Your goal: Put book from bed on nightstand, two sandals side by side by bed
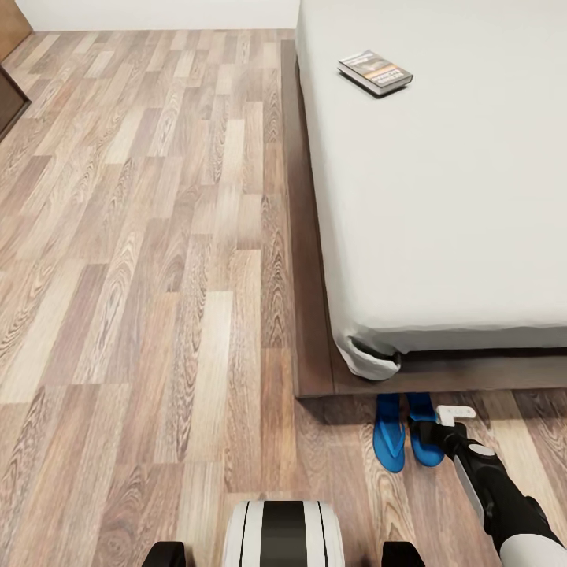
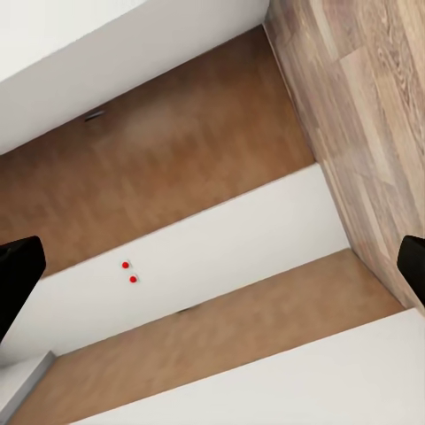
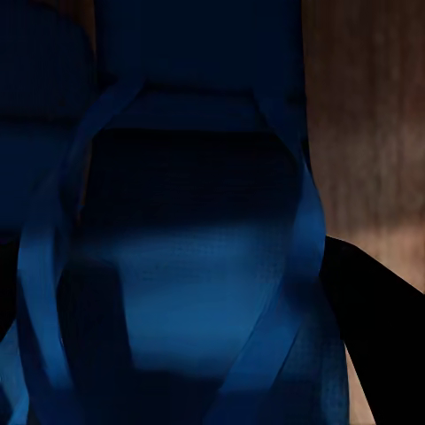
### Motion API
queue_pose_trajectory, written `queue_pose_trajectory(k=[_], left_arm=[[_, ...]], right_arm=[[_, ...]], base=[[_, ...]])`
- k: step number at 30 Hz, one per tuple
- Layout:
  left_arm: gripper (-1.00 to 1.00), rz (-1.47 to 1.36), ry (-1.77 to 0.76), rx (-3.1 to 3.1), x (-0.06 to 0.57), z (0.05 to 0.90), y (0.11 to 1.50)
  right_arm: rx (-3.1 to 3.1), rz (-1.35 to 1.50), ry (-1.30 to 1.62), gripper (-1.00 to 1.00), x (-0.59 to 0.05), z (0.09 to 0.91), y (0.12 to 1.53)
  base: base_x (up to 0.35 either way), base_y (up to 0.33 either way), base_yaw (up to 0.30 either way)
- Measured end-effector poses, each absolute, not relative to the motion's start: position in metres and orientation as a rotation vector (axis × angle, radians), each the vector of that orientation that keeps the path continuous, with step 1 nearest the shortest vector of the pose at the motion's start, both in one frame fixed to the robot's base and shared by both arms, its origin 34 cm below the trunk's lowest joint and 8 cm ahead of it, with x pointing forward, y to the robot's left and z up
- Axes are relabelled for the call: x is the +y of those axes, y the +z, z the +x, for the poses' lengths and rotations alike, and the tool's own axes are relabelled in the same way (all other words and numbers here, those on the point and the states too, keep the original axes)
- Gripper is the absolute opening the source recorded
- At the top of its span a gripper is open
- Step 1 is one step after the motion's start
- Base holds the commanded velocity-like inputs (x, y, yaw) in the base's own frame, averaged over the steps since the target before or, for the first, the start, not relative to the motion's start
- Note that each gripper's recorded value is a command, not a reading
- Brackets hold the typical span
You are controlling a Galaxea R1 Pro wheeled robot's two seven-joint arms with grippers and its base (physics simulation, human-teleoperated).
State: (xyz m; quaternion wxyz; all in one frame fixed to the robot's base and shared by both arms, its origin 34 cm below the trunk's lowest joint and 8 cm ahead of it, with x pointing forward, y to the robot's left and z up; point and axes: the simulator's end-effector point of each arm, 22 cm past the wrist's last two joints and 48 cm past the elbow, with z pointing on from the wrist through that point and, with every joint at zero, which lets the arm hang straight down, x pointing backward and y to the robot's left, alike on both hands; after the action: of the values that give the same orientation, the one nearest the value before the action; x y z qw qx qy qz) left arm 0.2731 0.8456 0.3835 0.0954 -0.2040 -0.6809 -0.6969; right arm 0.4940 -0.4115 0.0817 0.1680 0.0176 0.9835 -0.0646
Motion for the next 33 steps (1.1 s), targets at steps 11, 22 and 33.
queue_pose_trajectory(k=[11,22,33], left_arm=[[1.0,-0.605,-2.065,-2.019,0.8454,0.273,0.3832],[1.0,-0.605,-2.065,-2.018,0.8454,0.273,0.3833],[1.0,-0.605,-2.065,-2.018,0.8451,0.2729,0.3831]], right_arm=[[2.799,0.048,-0.188,-1.0,-0.4138,0.4935,0.0819],[2.799,0.05,-0.185,-1.0,-0.4124,0.4934,0.0816],[2.799,0.05,-0.185,-1.0,-0.4121,0.4934,0.0815]], base=[[0.008,-0.052,0.0],[0.0,-0.014,0.0],[0.0,0.0,0.0]])
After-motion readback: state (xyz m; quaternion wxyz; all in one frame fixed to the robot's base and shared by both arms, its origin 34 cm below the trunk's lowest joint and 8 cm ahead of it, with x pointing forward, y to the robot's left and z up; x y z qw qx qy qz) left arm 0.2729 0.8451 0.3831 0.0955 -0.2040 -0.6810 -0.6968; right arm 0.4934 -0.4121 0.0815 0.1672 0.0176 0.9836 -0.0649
